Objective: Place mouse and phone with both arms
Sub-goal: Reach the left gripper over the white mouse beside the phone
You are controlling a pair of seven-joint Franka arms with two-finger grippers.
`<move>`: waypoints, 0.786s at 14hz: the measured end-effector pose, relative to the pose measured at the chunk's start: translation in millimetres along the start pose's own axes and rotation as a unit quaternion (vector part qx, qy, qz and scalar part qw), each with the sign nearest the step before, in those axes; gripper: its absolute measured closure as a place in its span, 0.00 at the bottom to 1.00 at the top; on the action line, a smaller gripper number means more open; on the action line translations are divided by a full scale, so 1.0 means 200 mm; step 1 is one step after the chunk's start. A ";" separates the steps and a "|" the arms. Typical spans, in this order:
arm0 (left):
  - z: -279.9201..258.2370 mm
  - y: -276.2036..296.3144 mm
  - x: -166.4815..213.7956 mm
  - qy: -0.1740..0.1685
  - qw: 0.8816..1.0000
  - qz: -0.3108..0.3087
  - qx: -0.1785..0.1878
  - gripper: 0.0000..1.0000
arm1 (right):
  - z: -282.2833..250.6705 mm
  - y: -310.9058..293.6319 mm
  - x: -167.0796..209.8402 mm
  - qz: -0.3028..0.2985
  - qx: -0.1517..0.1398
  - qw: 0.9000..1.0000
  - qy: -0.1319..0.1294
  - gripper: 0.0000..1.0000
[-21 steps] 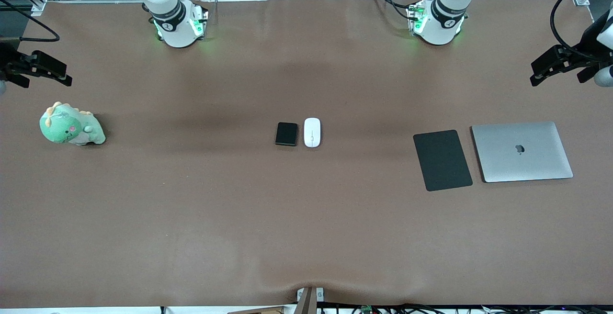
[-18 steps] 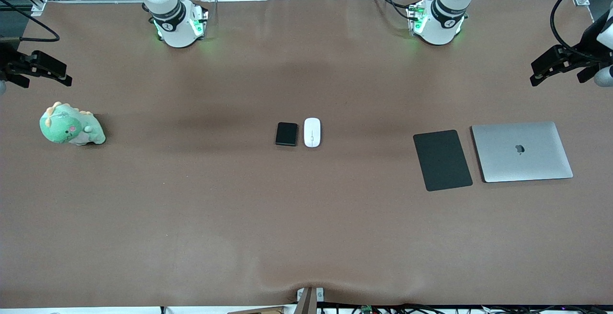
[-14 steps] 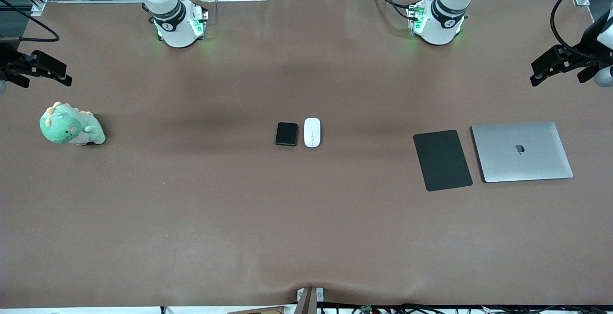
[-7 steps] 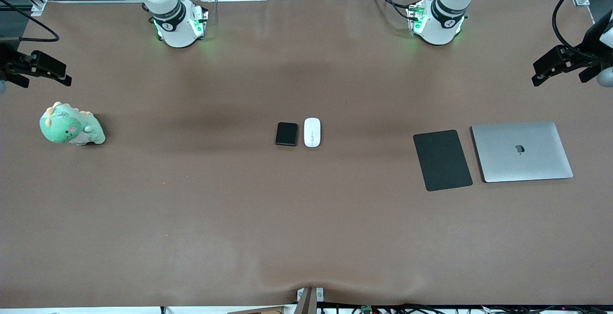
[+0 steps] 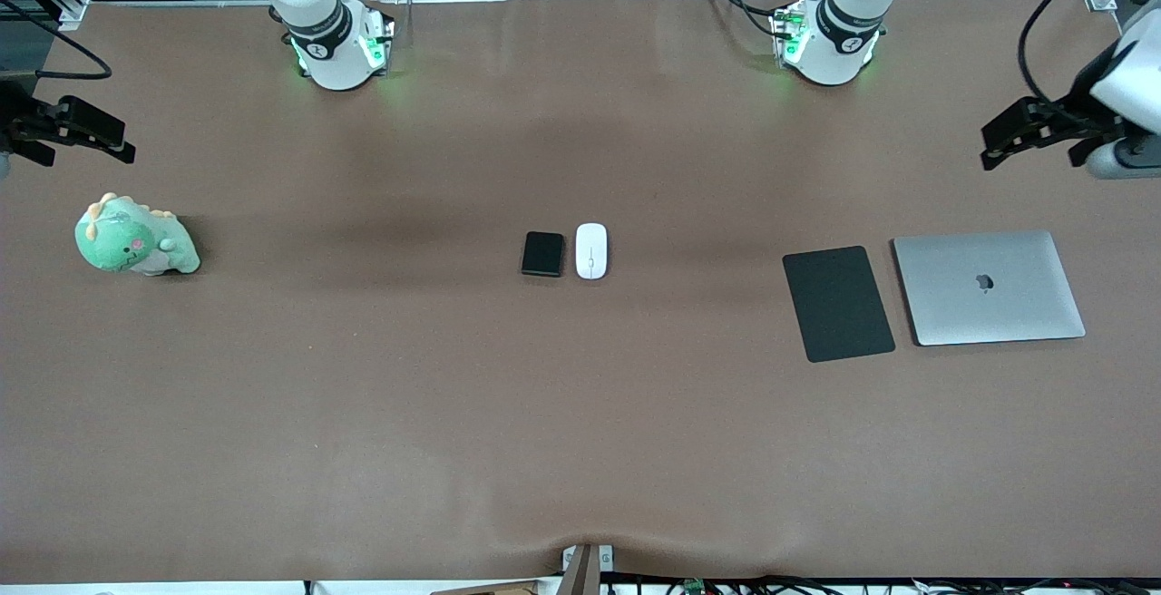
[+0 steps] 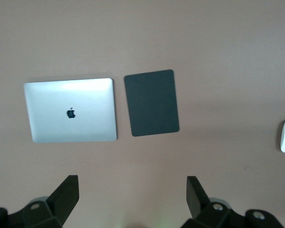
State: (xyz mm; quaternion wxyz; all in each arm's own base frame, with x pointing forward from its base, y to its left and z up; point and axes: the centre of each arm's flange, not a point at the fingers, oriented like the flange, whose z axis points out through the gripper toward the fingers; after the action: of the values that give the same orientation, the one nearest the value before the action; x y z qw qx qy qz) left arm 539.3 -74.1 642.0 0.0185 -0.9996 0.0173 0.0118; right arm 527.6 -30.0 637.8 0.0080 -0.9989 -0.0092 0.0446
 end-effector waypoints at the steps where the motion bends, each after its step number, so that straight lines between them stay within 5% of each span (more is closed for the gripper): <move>1: 0.03 0.09 0.01 -0.006 1.000 0.012 0.000 0.00 | 0.00 0.00 0.00 0.000 0.000 1.000 0.000 0.00; 6: 0.24 0.57 0.04 -0.034 0.999 0.025 0.003 0.00 | 0.00 0.00 0.00 0.001 0.000 1.000 0.000 0.00; 11: 0.52 1.09 0.07 -0.025 0.999 0.030 -0.004 0.00 | 0.00 0.01 0.00 0.001 0.000 1.000 0.000 0.00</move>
State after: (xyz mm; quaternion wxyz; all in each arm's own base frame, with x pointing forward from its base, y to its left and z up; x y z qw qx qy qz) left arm 543.6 -289.0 528.8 0.0151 -0.9981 0.0466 0.0376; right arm 527.5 -31.4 637.7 0.0081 -0.9989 -0.0079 0.0448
